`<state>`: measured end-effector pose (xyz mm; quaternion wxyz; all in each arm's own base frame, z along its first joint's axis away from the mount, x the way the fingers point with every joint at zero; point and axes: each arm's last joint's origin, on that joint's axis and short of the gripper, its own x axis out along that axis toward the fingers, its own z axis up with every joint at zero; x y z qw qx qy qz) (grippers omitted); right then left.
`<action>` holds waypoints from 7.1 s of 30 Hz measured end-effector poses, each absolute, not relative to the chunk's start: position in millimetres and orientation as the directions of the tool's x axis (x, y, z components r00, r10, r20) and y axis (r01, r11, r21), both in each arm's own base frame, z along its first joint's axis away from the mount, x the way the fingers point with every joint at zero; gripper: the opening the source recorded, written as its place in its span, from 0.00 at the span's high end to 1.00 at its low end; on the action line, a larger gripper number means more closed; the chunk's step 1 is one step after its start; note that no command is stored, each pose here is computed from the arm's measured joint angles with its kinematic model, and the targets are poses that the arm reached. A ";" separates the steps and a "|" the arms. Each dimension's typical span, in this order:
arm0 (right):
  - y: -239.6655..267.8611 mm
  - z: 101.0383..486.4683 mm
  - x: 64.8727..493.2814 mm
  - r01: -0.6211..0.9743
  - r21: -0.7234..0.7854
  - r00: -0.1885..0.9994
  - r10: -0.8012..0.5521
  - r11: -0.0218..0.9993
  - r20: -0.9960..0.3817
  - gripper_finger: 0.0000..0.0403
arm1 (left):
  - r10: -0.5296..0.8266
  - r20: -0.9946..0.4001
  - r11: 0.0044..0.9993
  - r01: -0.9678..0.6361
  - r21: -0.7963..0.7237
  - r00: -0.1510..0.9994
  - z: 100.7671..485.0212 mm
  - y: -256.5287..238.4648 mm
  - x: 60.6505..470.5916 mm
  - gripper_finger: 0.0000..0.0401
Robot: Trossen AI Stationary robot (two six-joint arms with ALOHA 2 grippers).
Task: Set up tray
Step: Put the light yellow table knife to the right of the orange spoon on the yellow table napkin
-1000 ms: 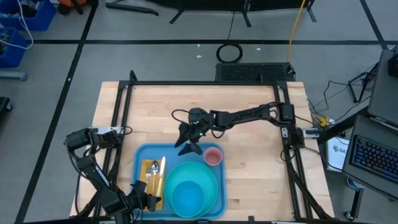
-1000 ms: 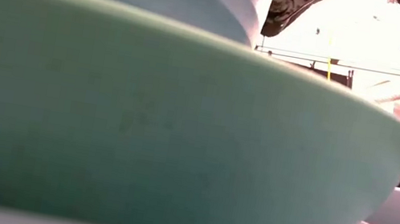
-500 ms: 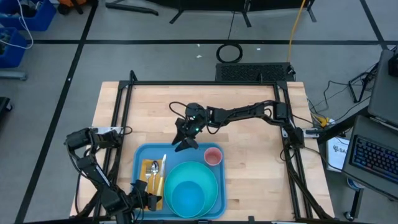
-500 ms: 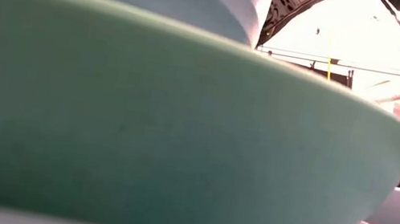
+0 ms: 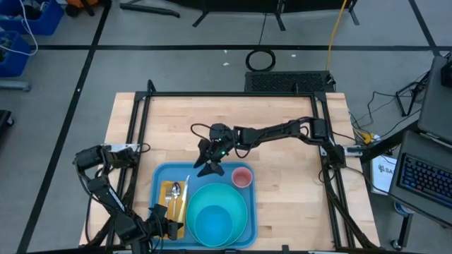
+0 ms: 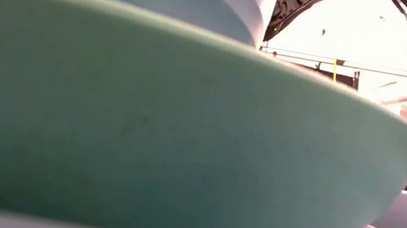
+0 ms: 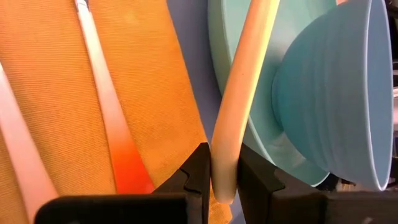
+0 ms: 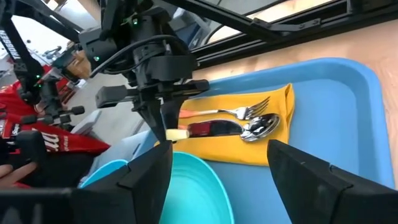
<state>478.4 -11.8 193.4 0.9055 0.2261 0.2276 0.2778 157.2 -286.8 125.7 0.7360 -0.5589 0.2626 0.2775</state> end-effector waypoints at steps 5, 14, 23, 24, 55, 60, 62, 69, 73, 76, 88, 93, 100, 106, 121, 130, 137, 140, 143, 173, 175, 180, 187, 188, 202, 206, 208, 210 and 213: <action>-2.5 192.0 479.1 -0.411 0.538 0.732 0.618 0.736 -0.287 0.34 | 0.115 -0.697 0.226 -0.701 -0.676 0.708 125.7 -286.8 157.2 0.86; -6.9 177.1 500.7 -0.411 0.588 0.740 0.632 0.697 -0.231 0.33 | 0.117 -0.692 0.235 -0.697 -0.677 0.712 126.1 -286.7 157.3 0.86; -7.3 173.0 509.3 -0.403 0.599 0.736 0.634 0.692 -0.237 0.33 | 0.118 -0.691 0.248 -0.695 -0.675 0.713 126.1 -286.6 157.3 0.86; -7.2 173.5 509.2 -0.403 0.604 0.735 0.636 0.688 -0.235 0.34 | 0.118 -0.691 0.249 -0.695 -0.674 0.713 126.1 -286.7 157.3 0.86; 10.7 172.3 508.0 -0.477 0.565 0.686 0.687 0.673 -0.239 0.71 | 0.124 -0.684 0.275 -0.687 -0.673 0.719 126.3 -286.5 157.4 0.86; 10.0 172.2 508.4 -0.465 0.558 0.700 0.671 0.687 -0.244 0.76 | 0.117 -0.692 0.274 -0.693 -0.667 0.712 126.0 -286.8 157.2 0.86; 9.9 172.1 508.6 -0.460 0.554 0.706 0.664 0.694 -0.246 0.76 | 0.116 -0.693 0.272 -0.693 -0.667 0.712 126.0 -286.8 157.3 0.86; 9.1 172.1 509.4 -0.445 0.524 0.733 0.632 0.726 -0.253 0.71 | 0.110 -0.699 0.270 -0.698 -0.663 0.706 125.9 -287.1 157.2 0.86; 9.6 172.1 509.3 -0.448 0.527 0.729 0.637 0.722 -0.252 0.66 | 0.115 -0.692 0.273 -0.692 -0.668 0.713 126.1 -287.0 157.3 0.86; 9.6 172.1 509.3 -0.448 0.527 0.729 0.637 0.722 -0.252 0.65 | 0.115 -0.692 0.273 -0.692 -0.668 0.713 126.1 -286.9 157.4 0.86; 9.6 172.0 509.3 -0.448 0.527 0.729 0.637 0.722 -0.253 0.78 | 0.119 -0.692 0.285 -0.692 -0.663 0.712 126.1 -286.2 158.7 0.86; 9.5 172.5 509.5 -0.451 0.520 0.733 0.633 0.726 -0.249 0.91 | 0.119 -0.691 0.289 -0.691 -0.663 0.713 126.1 -286.2 158.7 0.86; 9.7 173.7 509.5 -0.438 0.542 0.734 0.634 0.717 -0.246 0.98 | 0.119 -0.693 0.308 -0.690 -0.655 0.711 125.7 -286.3 158.4 0.86; 9.7 174.0 509.5 -0.432 0.552 0.734 0.634 0.713 -0.245 0.99 | 0.124 -0.685 0.320 -0.682 -0.658 0.718 126.0 -286.3 158.6 0.85; 9.3 173.5 509.7 -0.394 0.584 0.744 0.620 0.710 -0.251 1.00 | 0.142 -0.664 0.374 -0.660 -0.651 0.735 126.5 -285.4 159.3 0.77; 8.5 171.4 509.5 -0.358 0.594 0.753 0.599 0.721 -0.273 1.00 | 0.141 -0.664 0.409 -0.655 -0.636 0.734 126.4 -285.5 158.9 0.76; 8.1 170.7 509.3 -0.348 0.603 0.752 0.598 0.718 -0.278 1.00 | 0.138 -0.669 0.425 -0.653 -0.627 0.731 126.3 -285.8 158.4 0.76; 8.1 170.1 509.2 -0.346 0.604 0.751 0.598 0.718 -0.281 1.00 | 0.133 -0.676 0.425 -0.658 -0.622 0.725 126.1 -285.9 158.3 0.75; 8.1 170.1 509.2 -0.345 0.604 0.751 0.598 0.718 -0.281 1.00 | 0.131 -0.678 0.431 -0.657 -0.618 0.723 126.1 -286.0 158.2 0.71; -1.0 167.7 507.6 -0.310 0.670 0.727 0.623 0.674 -0.290 1.00 | 0.191 -0.525 0.561 -0.531 -0.635 0.829 130.7 -289.7 147.6 0.01; -0.9 167.3 507.4 -0.308 0.673 0.723 0.625 0.673 -0.293 1.00 | 0.197 -0.517 0.576 -0.525 -0.626 0.833 130.6 -289.6 144.5 0.01; -0.6 163.6 506.0 -0.276 0.686 0.714 0.622 0.673 -0.322 1.00 | 0.217 -0.471 0.593 -0.498 -0.632 0.855 132.4 -289.5 139.7 0.01; -0.6 163.5 505.9 -0.262 0.700 0.713 0.622 0.664 -0.323 1.00 | 0.240 -0.398 0.643 -0.452 -0.618 0.885 134.4 -289.5 137.4 0.01; -0.6 163.5 505.9 -0.261 0.701 0.713 0.623 0.663 -0.324 1.00 | 0.244 -0.389 0.648 -0.447 -0.616 0.889 134.6 -289.4 137.1 0.01; 0.8 164.0 504.8 -0.279 0.736 0.676 0.671 0.616 -0.305 1.00 | 0.269 -0.341 0.682 -0.428 -0.594 0.901 135.5 -287.0 136.7 0.01; 2.9 165.1 504.4 -0.310 0.744 0.651 0.702 0.592 -0.287 1.00 | 0.274 -0.323 0.687 -0.420 -0.593 0.906 135.8 -286.9 136.9 0.01; 4.3 167.3 505.0 -0.329 0.747 0.647 0.714 0.577 -0.267 1.00 | 0.277 -0.313 0.696 -0.414 -0.586 0.909 136.1 -286.9 137.0 0.01; 5.5 169.2 505.5 -0.349 0.747 0.642 0.725 0.566 -0.250 1.00 | 0.278 -0.303 0.699 -0.409 -0.587 0.911 136.4 -287.0 136.5 0.01; 6.0 169.6 505.7 -0.351 0.745 0.644 0.724 0.567 -0.247 1.00 | 0.278 -0.302 0.699 -0.408 -0.587 0.912 136.2 -287.0 136.4 0.01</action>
